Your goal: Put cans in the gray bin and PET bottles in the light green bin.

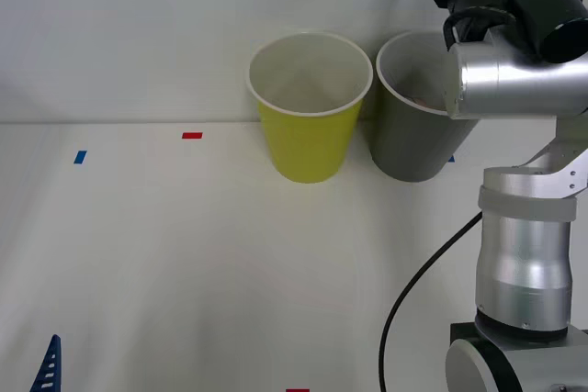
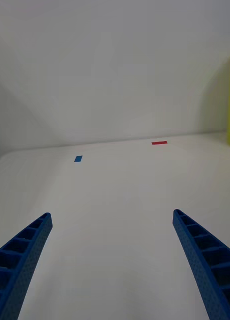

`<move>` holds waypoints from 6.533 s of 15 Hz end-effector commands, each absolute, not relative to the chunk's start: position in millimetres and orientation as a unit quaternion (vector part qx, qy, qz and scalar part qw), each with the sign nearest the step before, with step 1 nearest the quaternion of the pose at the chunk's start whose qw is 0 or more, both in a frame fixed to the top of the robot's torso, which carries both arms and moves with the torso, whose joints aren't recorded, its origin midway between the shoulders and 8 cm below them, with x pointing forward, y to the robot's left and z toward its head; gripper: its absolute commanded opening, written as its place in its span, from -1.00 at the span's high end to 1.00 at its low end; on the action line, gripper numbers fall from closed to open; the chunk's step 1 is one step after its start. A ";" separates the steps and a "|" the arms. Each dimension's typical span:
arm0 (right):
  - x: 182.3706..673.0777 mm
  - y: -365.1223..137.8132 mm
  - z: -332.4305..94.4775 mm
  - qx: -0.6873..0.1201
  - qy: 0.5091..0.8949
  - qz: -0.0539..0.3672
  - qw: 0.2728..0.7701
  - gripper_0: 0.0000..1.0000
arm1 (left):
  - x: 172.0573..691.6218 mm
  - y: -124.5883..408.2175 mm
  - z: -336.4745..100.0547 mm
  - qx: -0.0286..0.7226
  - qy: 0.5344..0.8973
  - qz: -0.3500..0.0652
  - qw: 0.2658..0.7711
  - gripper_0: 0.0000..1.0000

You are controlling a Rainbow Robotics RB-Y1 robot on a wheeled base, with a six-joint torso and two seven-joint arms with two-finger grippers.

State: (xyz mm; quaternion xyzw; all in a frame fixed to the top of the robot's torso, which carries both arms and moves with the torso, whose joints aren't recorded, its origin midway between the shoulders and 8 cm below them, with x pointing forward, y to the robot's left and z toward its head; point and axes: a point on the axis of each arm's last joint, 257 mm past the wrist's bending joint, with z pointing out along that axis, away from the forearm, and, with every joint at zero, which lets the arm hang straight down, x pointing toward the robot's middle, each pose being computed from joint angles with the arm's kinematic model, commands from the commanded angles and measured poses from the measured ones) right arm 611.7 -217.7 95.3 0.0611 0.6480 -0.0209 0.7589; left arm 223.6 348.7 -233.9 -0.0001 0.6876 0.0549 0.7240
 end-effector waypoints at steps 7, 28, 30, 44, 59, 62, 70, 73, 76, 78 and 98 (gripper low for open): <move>611.8 -216.5 95.7 0.057 0.648 -0.022 0.759 -1.00 | 223.6 348.7 -233.9 0.000 0.688 0.055 0.724 -0.64; 460.1 -197.8 33.6 0.045 0.669 0.028 0.741 -1.00 | 223.6 348.7 -233.9 0.000 0.688 0.055 0.724 -0.65; 447.5 -202.5 19.7 0.036 0.671 0.034 0.740 -1.00 | 223.6 348.7 -233.9 0.000 0.688 0.055 0.724 -0.65; 404.8 -221.2 -53.8 0.003 0.638 0.032 0.769 -1.00 | 223.6 348.7 -233.9 0.000 0.688 0.055 0.724 -0.64; 329.1 -253.7 -150.3 -0.047 0.644 -0.045 0.762 -1.00 | 223.6 348.7 -233.9 0.000 0.688 0.055 0.724 -0.64; 306.7 -255.5 -173.3 -0.036 0.663 -0.043 0.746 -1.00 | 223.6 348.7 -233.9 0.000 0.688 0.055 0.724 -0.64; 268.6 -248.1 -224.0 0.007 0.685 0.019 0.728 -1.00 | 223.6 348.7 -233.9 0.000 0.688 0.055 0.724 -0.65; 261.1 -238.4 -231.6 0.010 0.695 0.036 0.718 -1.00 | 223.6 348.7 -233.9 0.000 0.688 0.055 0.724 -0.64; 259.6 -235.9 -232.5 0.008 0.696 0.046 0.716 -1.00 | 223.6 348.7 -233.9 0.000 0.688 0.055 0.724 -0.65; 258.7 -236.1 -233.7 0.005 0.698 0.048 0.714 -1.00 | 223.6 348.7 -233.9 0.000 0.688 0.055 0.724 -0.64; 259.6 -240.6 -232.2 0.011 0.696 0.045 0.716 -1.00 | 223.6 348.7 -233.9 0.000 0.688 0.055 0.724 -0.65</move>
